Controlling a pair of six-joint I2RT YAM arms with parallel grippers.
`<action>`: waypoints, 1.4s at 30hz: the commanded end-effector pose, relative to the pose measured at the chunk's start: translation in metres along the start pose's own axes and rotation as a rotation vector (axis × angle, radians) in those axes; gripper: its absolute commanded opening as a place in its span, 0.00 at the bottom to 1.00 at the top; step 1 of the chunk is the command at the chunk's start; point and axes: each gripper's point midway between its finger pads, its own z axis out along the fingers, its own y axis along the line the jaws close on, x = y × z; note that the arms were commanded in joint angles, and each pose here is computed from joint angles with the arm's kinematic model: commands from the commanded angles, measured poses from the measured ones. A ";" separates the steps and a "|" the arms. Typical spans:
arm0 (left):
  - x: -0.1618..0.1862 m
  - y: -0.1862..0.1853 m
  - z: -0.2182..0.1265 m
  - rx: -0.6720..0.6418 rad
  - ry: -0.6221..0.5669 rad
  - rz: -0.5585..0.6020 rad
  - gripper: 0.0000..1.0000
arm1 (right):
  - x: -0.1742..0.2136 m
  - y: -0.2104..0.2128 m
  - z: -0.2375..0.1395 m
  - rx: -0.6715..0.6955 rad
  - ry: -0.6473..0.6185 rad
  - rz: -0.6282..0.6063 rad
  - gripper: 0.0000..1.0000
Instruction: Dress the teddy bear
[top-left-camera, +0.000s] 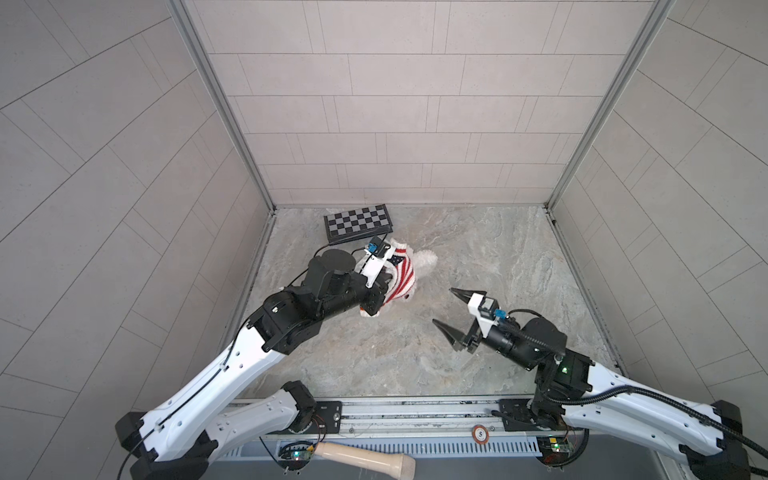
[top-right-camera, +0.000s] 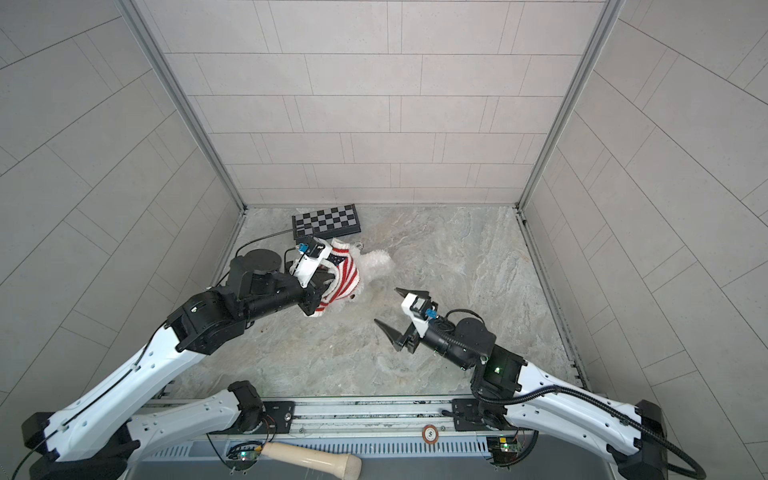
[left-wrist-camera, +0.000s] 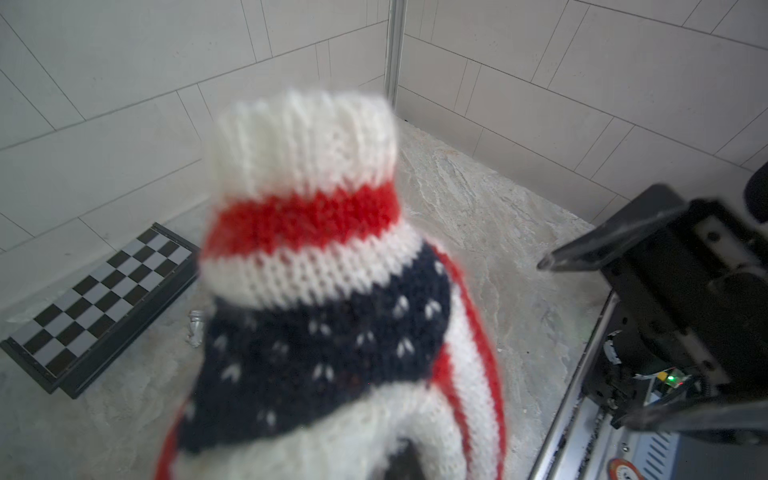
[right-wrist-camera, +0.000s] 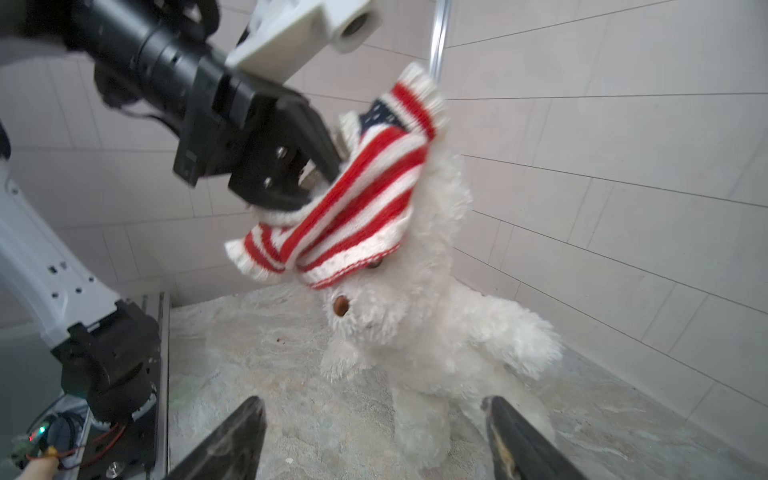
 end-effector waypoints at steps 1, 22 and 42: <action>-0.019 0.005 0.002 -0.067 -0.130 0.191 0.00 | -0.001 -0.017 -0.003 0.020 0.099 0.356 0.78; 0.041 -0.024 0.025 -0.004 -0.089 0.182 0.00 | -0.011 -0.004 0.047 -0.239 0.151 0.817 0.36; 0.043 -0.030 0.014 0.022 -0.091 0.180 0.00 | 0.001 0.014 0.062 -0.229 0.161 0.789 0.00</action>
